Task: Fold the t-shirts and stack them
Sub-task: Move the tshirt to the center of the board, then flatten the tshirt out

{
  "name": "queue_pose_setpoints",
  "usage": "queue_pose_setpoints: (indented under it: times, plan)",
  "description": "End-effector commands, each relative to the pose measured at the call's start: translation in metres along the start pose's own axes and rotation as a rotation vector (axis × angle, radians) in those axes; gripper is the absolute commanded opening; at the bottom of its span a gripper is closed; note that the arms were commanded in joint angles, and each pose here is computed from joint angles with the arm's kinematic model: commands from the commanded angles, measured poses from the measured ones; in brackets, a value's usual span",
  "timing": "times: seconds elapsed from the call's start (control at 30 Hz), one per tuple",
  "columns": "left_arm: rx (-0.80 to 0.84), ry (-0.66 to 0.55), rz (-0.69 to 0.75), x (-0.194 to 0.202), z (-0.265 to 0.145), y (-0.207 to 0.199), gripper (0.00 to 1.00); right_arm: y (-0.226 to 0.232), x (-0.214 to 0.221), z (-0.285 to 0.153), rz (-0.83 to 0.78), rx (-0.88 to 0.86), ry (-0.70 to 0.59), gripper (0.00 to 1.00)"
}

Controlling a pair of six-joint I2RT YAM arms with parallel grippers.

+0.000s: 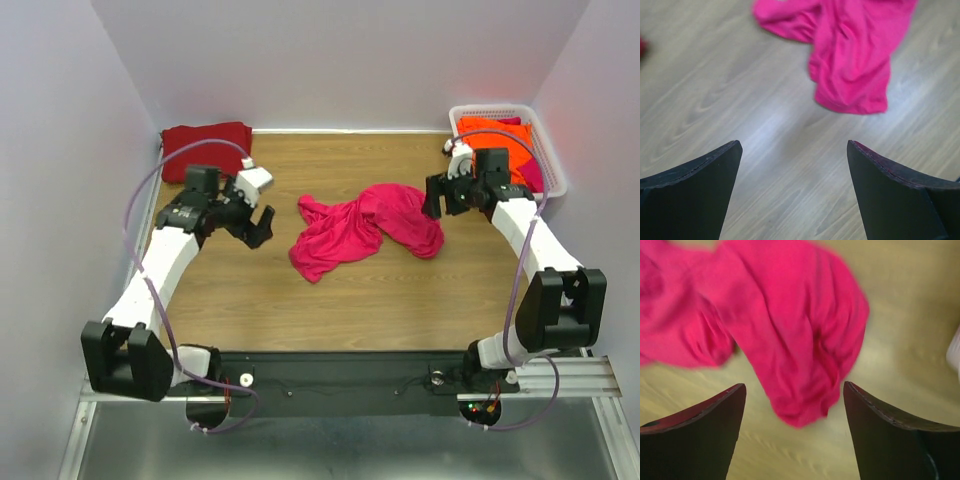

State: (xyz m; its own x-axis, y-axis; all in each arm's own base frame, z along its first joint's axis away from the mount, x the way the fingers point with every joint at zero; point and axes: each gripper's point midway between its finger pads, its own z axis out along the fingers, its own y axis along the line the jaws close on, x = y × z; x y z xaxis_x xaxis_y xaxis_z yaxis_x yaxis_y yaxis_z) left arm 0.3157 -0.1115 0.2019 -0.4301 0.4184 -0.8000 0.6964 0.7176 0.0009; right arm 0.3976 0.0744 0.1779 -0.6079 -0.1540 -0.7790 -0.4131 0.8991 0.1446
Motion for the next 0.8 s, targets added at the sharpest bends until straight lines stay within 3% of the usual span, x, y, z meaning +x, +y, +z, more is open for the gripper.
queue_pose_setpoints:
  times: [0.0, 0.27, 0.53, 0.63, 0.77]
  plan:
    - [0.107, 0.076, 0.134, 0.021, 0.027, -0.028, 0.99, -0.005, 0.030, -0.023, -0.171, 0.016, 0.125, 0.86]
    - [0.267, 0.184, 0.243, 0.054, 0.082, -0.109, 0.96, -0.006, 0.124, -0.019, -0.136, -0.019, 0.432, 0.73]
    - [0.229, 0.290, 0.268, 0.087, 0.127, -0.122, 0.83, -0.010, 0.160, 0.009, -0.035, -0.037, 0.549, 0.61]
    - [0.202, 0.335, 0.273, 0.099, 0.137, -0.117, 0.74, -0.015, 0.167, 0.023, 0.004, -0.019, 0.570, 0.56]
    - [0.127, 0.403, 0.299, 0.120, 0.138, -0.100, 0.52, -0.029, 0.165, 0.037, 0.035, 0.046, 0.570, 0.44]
